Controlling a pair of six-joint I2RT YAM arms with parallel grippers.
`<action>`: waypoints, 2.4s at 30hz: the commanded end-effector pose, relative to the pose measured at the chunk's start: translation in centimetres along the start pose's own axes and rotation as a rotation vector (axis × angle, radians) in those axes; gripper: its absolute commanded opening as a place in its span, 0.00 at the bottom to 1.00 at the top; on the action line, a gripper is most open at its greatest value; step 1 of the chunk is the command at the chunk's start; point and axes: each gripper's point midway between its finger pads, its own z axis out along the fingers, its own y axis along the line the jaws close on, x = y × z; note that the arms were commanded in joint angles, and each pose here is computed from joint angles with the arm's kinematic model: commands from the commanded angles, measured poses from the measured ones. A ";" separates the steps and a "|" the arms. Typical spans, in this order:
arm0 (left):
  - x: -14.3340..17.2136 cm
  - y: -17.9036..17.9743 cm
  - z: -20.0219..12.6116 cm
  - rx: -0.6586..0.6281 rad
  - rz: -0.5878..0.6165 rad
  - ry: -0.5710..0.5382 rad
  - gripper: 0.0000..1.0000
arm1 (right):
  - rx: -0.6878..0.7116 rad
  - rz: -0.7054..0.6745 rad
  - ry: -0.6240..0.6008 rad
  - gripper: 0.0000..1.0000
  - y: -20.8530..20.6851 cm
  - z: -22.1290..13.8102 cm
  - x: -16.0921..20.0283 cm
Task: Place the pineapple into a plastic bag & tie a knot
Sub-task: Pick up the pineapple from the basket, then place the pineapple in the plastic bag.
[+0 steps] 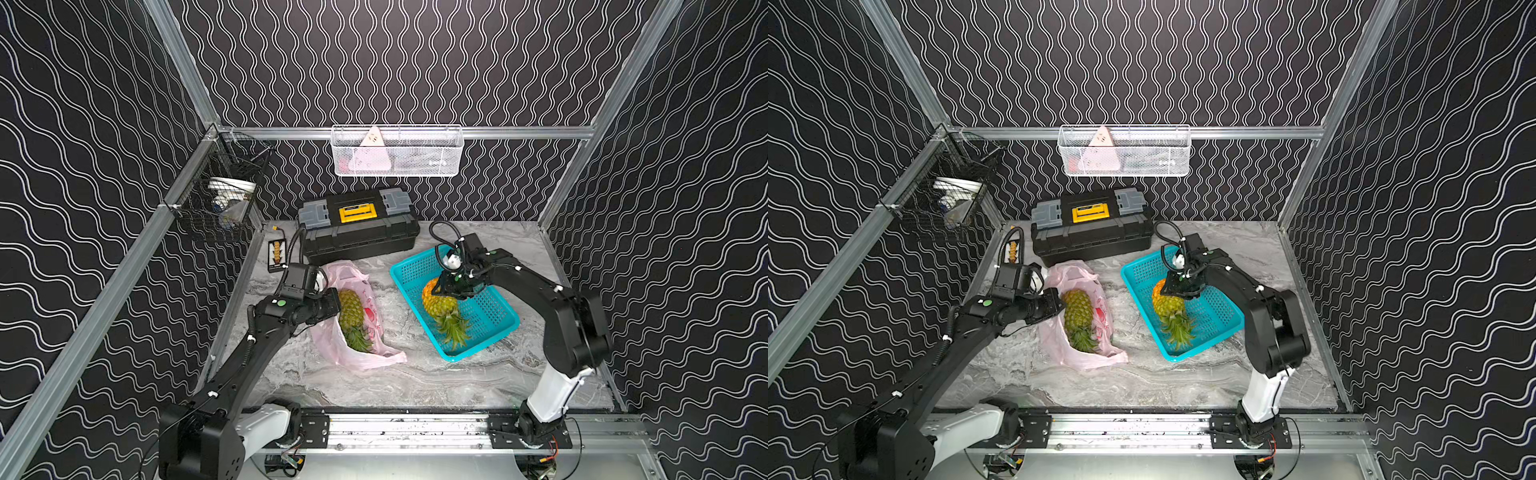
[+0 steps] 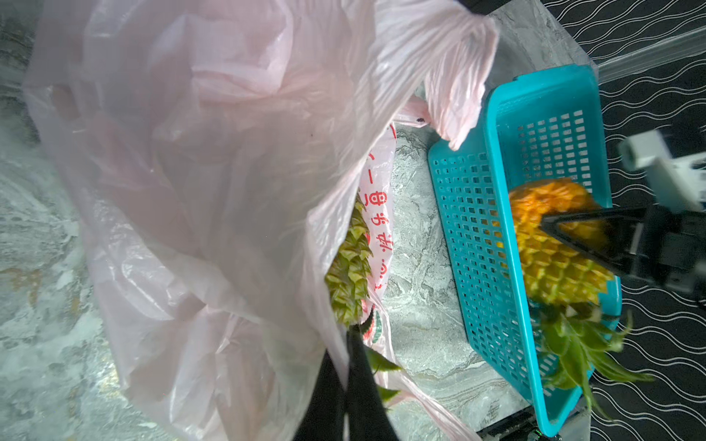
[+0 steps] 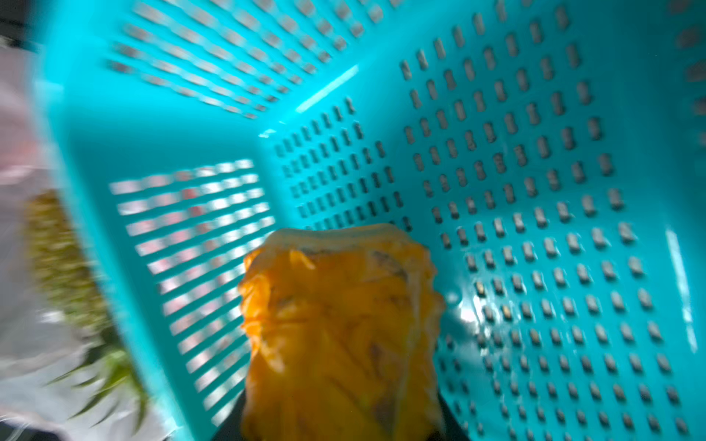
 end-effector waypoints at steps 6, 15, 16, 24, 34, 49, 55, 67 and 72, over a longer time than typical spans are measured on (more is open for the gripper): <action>-0.9 -1.1 -1.1 0.026 0.028 -0.019 0.00 | -0.288 -0.176 -0.055 0.30 14.6 -4.0 1.0; -0.7 -1.0 -2.6 0.010 0.040 -0.037 0.00 | -0.655 -0.199 0.183 0.27 26.0 1.0 5.5; -0.6 -0.9 -2.6 0.010 0.042 -0.037 0.00 | -0.670 -0.200 0.198 0.27 26.5 1.4 5.5; -0.6 -1.6 -2.4 0.041 0.047 -0.028 0.00 | -0.732 -0.115 0.332 0.26 28.2 7.2 4.6; -2.2 -3.8 -4.2 0.095 0.101 -0.060 0.00 | -0.518 -0.034 0.244 0.24 26.3 12.3 1.6; -0.3 -6.2 -3.1 0.272 0.072 0.056 0.00 | -0.156 0.161 -0.149 0.26 23.6 16.7 -3.9; -0.5 -5.1 -3.3 0.208 0.075 0.033 0.00 | -0.214 0.208 -0.198 0.57 24.4 15.7 -4.0; -4.4 -0.1 -1.0 0.046 -0.052 -0.029 0.00 | -0.395 0.088 -0.041 0.97 25.9 9.4 0.9; -4.7 0.5 -0.1 0.047 -0.068 -0.017 0.00 | -0.331 -0.008 -0.047 0.97 24.9 7.1 0.8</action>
